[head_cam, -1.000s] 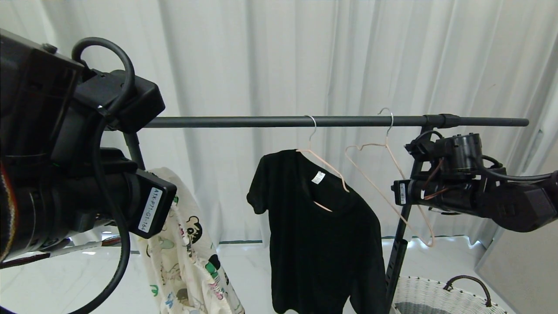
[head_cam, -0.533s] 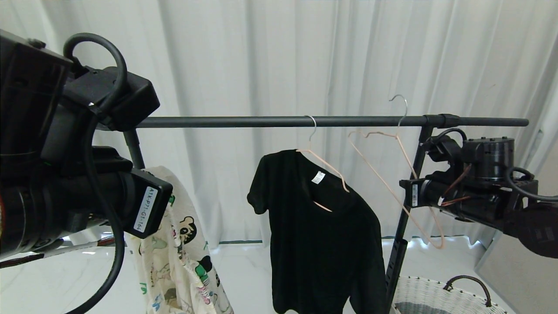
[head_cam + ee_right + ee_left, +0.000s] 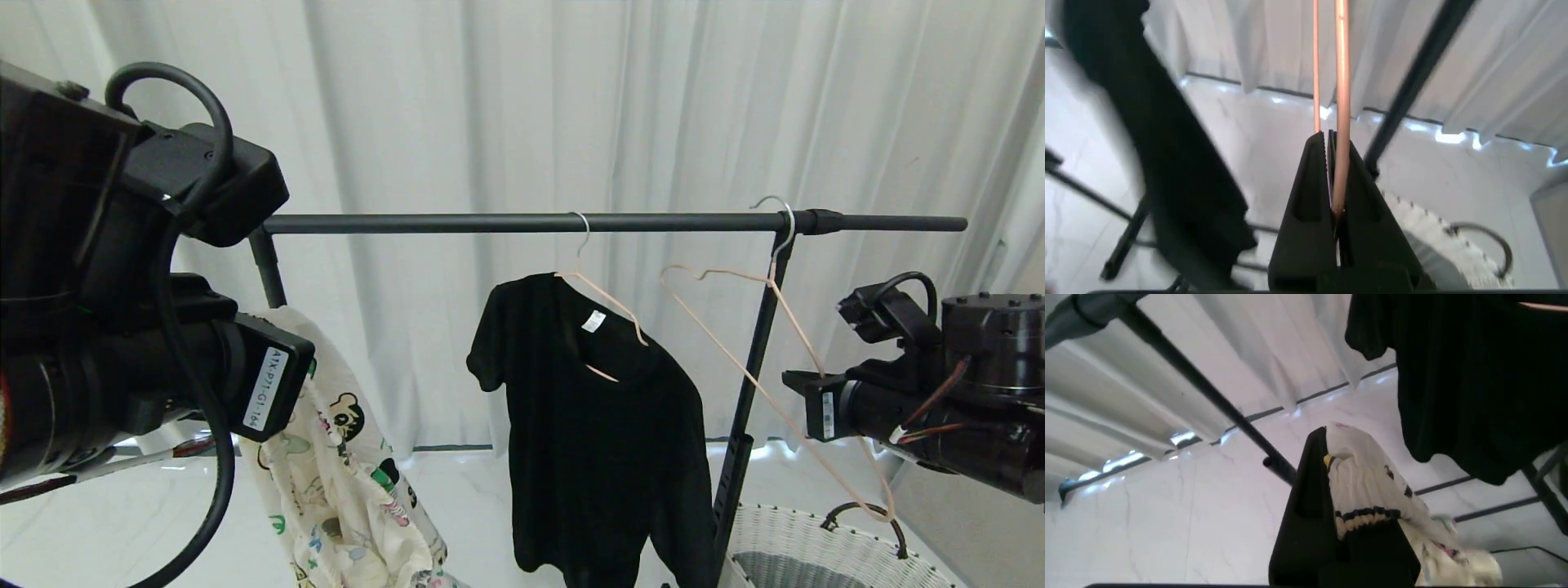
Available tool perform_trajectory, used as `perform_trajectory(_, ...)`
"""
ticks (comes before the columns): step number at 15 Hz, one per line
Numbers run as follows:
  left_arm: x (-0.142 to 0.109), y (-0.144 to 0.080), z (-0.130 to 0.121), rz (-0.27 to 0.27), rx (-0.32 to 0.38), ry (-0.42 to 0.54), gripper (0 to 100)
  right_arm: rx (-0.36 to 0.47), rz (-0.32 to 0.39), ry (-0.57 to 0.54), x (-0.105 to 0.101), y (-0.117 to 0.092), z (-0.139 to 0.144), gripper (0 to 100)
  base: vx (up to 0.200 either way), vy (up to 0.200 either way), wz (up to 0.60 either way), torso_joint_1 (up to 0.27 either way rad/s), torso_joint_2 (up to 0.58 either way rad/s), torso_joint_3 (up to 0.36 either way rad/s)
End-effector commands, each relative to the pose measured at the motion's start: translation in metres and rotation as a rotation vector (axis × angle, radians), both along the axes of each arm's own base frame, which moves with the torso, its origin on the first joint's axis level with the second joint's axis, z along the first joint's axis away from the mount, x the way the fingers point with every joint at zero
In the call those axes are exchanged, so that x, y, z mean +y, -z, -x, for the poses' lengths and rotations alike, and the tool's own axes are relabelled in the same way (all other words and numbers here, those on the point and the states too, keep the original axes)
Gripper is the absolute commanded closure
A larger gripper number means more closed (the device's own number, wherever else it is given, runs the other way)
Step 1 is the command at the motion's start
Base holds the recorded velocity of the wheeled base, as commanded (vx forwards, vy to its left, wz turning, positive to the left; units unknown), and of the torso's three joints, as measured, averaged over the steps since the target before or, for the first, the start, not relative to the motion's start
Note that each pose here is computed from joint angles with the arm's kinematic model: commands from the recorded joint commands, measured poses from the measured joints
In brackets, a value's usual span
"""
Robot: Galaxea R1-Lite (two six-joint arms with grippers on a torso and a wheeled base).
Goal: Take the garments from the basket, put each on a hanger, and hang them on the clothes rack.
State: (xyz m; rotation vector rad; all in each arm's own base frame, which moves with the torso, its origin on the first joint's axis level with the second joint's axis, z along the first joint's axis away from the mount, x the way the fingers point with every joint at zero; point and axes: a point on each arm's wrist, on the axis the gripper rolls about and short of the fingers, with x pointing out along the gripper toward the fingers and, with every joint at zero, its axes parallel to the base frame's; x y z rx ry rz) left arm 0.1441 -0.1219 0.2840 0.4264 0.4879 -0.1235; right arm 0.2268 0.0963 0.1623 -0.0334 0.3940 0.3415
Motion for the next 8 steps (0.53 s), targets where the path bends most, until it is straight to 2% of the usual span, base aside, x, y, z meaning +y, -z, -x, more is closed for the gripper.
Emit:
perform_trajectory(1,0.000,0.001,-0.001,-0.003,0.002,-0.002,100,-0.021,-0.009,-0.022,-0.002,-0.004,0.018,100,-0.200,0.000,0.00,-0.017,0.00,0.017)
perform_trajectory(8,-0.003,0.004,-0.003,-0.016,0.015,-0.002,100,-0.070,-0.037,-0.152,0.015,-0.016,0.045,100,-0.200,0.000,0.00,0.004,0.00,0.001)
